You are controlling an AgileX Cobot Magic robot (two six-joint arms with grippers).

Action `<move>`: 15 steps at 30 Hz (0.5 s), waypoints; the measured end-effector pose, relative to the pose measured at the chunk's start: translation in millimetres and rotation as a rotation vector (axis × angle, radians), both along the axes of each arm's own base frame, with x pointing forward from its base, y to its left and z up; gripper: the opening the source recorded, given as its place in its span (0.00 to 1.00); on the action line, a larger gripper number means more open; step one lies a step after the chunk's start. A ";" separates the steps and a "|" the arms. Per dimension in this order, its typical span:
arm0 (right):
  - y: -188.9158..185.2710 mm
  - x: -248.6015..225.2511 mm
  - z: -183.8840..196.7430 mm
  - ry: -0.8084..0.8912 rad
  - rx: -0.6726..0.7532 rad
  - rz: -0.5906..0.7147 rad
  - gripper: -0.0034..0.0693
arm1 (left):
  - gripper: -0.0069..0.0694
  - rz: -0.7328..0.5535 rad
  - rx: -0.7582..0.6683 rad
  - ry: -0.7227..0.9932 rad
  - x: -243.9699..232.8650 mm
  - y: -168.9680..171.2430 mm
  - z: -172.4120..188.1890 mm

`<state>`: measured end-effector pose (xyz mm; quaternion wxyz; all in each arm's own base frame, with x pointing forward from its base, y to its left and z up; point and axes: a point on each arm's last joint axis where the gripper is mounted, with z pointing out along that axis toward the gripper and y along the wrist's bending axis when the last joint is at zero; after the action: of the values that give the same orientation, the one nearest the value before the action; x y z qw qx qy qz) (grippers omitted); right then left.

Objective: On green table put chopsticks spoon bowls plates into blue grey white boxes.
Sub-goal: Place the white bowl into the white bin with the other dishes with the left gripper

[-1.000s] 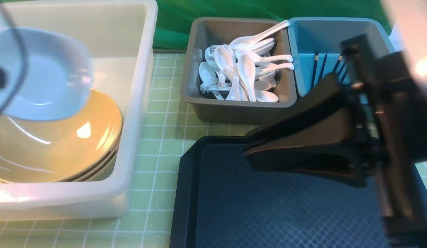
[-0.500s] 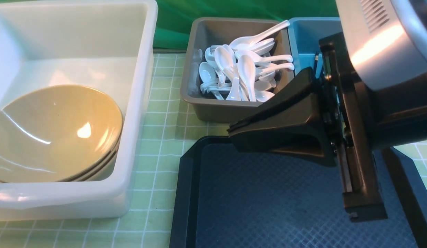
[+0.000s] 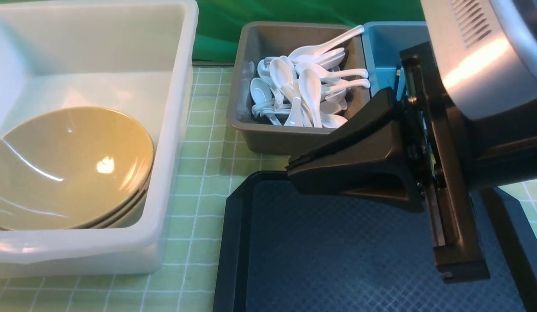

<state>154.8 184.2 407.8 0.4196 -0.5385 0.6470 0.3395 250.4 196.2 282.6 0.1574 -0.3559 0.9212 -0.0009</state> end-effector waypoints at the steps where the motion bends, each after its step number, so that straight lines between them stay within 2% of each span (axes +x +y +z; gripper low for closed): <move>1: 0.0 0.0 0.0 0.000 0.000 0.000 0.08 | 0.11 0.001 -0.005 -0.002 0.8 0.1 -0.9; 7: 0.0 0.0 0.0 0.000 0.000 0.000 0.08 | 0.13 0.009 -0.015 -0.003 1.9 0.4 -2.7; 14: 0.0 0.1 0.0 -0.001 0.000 -0.001 0.08 | 0.30 0.032 -0.027 -0.005 2.8 0.7 -4.4; 15: 0.0 0.1 0.0 -0.001 0.000 -0.001 0.08 | 0.36 0.037 -0.031 -0.003 2.7 0.6 -4.4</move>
<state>154.9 184.2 407.9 0.4200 -0.5382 0.6471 0.3394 253.1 196.8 278.1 0.1535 -0.3754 0.9140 -0.0127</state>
